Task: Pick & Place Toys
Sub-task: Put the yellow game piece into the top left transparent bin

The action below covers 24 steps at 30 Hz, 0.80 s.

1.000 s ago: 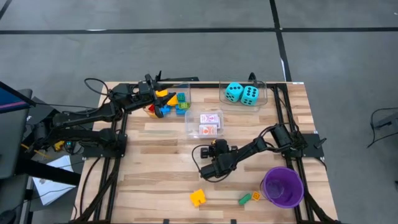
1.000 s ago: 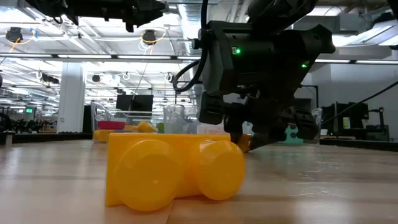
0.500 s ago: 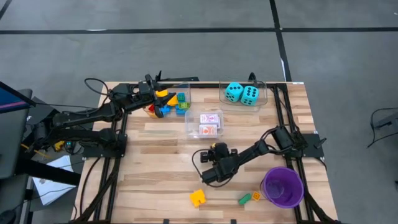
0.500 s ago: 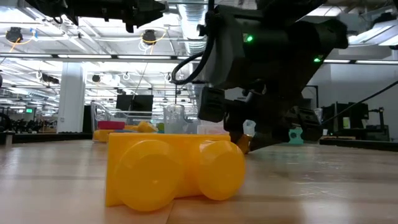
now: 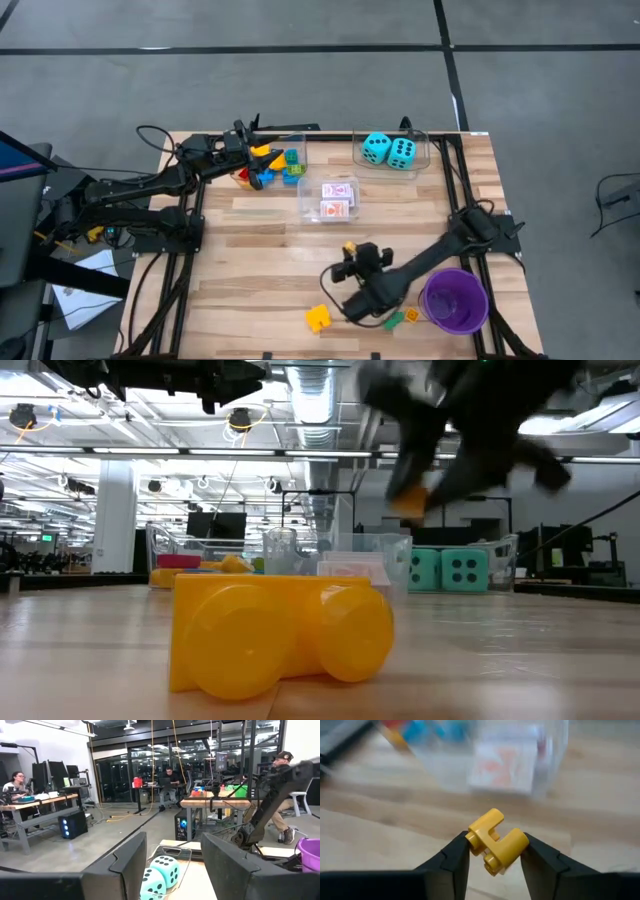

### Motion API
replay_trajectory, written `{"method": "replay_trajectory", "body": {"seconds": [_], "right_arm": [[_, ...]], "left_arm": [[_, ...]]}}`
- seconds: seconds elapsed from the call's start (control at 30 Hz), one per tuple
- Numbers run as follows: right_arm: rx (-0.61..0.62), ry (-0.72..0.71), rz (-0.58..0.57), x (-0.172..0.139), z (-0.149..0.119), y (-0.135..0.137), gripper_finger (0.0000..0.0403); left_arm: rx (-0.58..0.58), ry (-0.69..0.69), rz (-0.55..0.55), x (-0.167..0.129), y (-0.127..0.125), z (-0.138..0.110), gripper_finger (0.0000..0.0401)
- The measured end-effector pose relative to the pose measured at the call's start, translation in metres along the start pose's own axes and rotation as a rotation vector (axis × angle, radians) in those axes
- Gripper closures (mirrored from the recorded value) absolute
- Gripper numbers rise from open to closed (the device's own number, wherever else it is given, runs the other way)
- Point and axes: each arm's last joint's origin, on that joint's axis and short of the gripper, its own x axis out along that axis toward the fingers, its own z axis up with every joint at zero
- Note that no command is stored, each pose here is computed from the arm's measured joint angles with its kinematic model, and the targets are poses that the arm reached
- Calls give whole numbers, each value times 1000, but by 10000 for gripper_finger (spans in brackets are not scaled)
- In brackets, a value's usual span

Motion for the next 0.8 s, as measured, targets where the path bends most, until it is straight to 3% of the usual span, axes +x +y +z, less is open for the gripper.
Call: {"method": "replay_trajectory", "body": {"seconds": [0.13,0.33,0.5,0.67,0.8], "right_arm": [[-18,-87,107,-37,29,-5,266],[-130,-122,194,-73,63,-15,266],[-209,-128,252,-95,80,-23,266],[-297,-142,301,-111,90,-29,266],[-332,-174,321,-118,98,-32,266]], "left_arm": [[79,19,-62,0,-2,-2,219],[292,94,-349,-2,-20,-15,219],[471,131,-540,-8,-47,-25,219],[611,81,-726,-17,-83,-30,219],[701,59,-698,-21,-115,-30,219]]}}
